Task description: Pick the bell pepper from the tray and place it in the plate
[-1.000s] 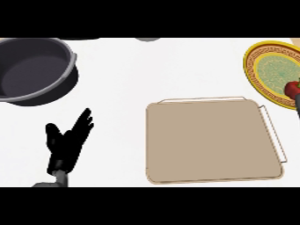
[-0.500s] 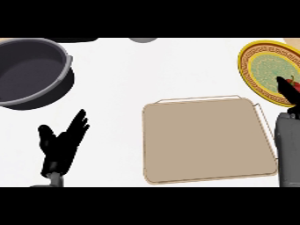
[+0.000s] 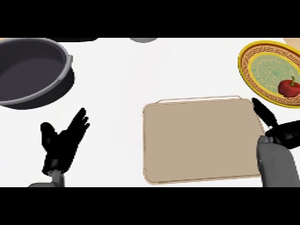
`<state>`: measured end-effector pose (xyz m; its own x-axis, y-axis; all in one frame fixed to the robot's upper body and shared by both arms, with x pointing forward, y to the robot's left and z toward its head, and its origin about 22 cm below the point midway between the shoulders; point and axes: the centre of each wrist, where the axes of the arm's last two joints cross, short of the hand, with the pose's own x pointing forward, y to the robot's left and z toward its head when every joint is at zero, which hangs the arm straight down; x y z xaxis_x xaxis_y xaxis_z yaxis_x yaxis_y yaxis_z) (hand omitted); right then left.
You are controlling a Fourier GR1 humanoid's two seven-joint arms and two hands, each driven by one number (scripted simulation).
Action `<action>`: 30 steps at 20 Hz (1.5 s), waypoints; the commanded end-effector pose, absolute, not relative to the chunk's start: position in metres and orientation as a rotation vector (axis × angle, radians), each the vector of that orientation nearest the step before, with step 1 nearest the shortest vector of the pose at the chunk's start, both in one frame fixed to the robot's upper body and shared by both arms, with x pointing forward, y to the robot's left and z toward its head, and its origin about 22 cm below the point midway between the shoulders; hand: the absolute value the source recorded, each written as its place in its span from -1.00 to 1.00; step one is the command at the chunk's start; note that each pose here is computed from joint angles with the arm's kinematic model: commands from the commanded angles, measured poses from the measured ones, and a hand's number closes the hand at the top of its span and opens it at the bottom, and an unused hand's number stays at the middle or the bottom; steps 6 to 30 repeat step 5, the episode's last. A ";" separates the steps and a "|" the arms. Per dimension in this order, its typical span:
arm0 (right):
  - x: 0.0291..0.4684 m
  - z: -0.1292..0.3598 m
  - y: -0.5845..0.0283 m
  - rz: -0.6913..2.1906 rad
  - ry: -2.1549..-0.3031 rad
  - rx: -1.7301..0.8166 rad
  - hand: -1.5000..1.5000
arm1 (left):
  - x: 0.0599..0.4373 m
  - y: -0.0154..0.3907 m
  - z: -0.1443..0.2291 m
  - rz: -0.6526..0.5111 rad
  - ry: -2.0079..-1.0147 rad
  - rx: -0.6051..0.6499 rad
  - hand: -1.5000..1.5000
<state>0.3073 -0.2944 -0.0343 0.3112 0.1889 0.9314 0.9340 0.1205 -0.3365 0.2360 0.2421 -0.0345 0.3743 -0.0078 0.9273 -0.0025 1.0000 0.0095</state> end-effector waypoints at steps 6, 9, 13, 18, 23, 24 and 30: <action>0.290 -0.054 -0.262 -0.777 -1.097 -1.360 -1.00 | 0.236 0.234 -0.036 0.002 -1.189 -0.004 0.00; 0.290 -0.054 -0.262 -0.777 -1.097 -1.360 -1.00 | 0.236 0.234 -0.036 0.002 -1.189 -0.004 0.00; 0.290 -0.054 -0.262 -0.777 -1.097 -1.360 -1.00 | 0.236 0.234 -0.036 0.002 -1.189 -0.004 0.00; 0.290 -0.054 -0.262 -0.777 -1.097 -1.360 -1.00 | 0.236 0.234 -0.036 0.002 -1.189 -0.004 0.00; 0.290 -0.054 -0.262 -0.777 -1.097 -1.360 -1.00 | 0.236 0.234 -0.036 0.002 -1.189 -0.004 0.00; 0.290 -0.054 -0.262 -0.777 -1.097 -1.360 -1.00 | 0.236 0.234 -0.036 0.002 -1.189 -0.004 0.00; 0.290 -0.054 -0.262 -0.777 -1.097 -1.360 -1.00 | 0.236 0.234 -0.036 0.002 -1.189 -0.004 0.00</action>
